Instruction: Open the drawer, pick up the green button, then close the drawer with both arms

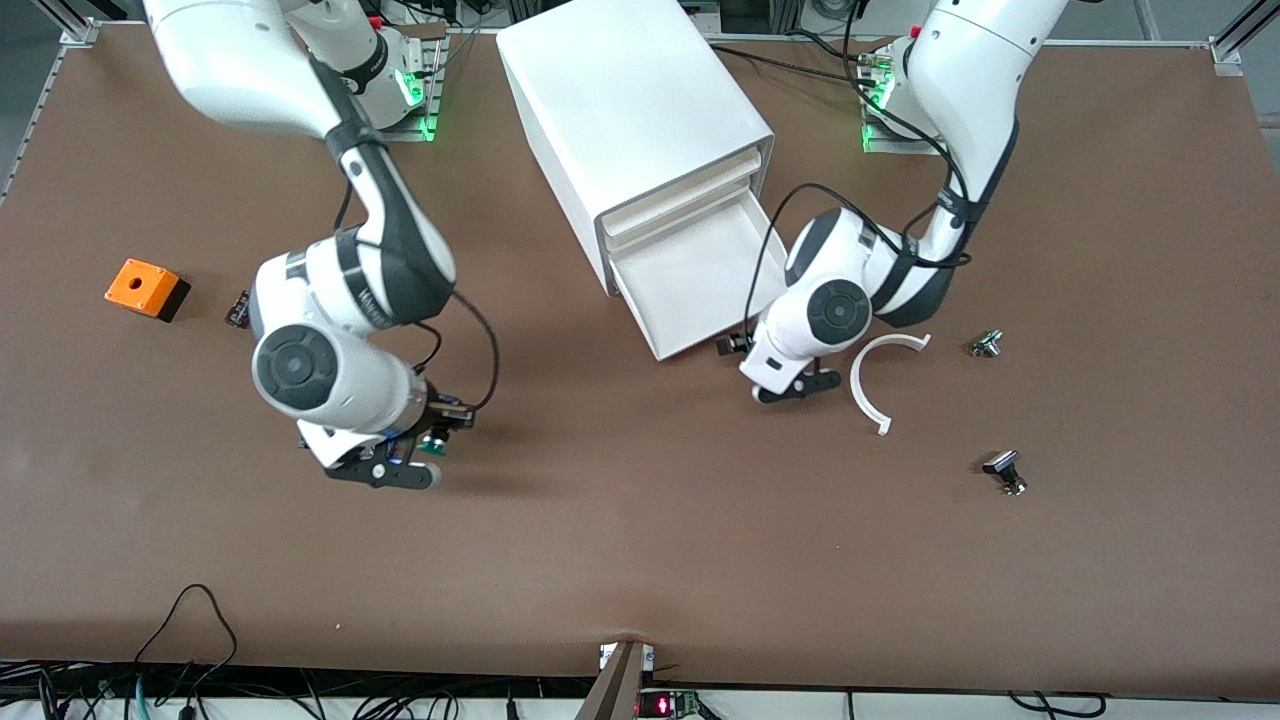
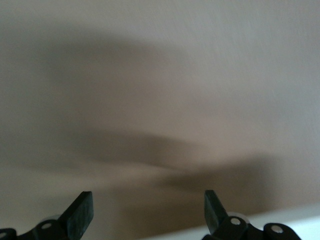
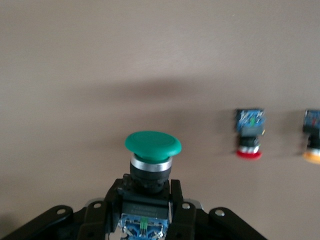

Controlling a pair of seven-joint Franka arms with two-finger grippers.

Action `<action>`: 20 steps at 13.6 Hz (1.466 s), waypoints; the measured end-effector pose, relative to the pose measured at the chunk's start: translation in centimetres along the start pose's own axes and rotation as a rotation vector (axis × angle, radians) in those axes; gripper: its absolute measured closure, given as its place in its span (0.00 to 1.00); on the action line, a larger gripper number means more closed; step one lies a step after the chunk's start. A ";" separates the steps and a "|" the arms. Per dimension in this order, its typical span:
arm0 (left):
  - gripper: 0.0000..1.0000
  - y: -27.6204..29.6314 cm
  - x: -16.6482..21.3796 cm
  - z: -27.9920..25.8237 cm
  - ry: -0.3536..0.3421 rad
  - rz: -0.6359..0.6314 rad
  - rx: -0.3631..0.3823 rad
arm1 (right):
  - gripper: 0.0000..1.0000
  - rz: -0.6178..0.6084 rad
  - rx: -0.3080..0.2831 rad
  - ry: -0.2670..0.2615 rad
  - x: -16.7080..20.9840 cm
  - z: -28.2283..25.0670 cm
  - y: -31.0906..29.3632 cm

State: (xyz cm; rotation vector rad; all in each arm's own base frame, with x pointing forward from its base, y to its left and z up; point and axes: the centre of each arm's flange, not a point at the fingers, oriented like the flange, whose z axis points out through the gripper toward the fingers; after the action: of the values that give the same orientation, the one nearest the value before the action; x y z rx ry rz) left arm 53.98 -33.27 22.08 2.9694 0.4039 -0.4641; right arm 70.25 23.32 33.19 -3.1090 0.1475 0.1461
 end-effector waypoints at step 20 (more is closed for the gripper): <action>0.01 4.3 -6.4 3.4 -0.203 -0.090 -0.114 | 0.01 -0.095 0.039 0.127 2.1 0.8 8.1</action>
State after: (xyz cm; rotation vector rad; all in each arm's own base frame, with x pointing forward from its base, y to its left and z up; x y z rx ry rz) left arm 48.36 -39.47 21.17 2.7688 0.5241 -0.7191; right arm 71.50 15.11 31.98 -3.0785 0.0055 -0.0559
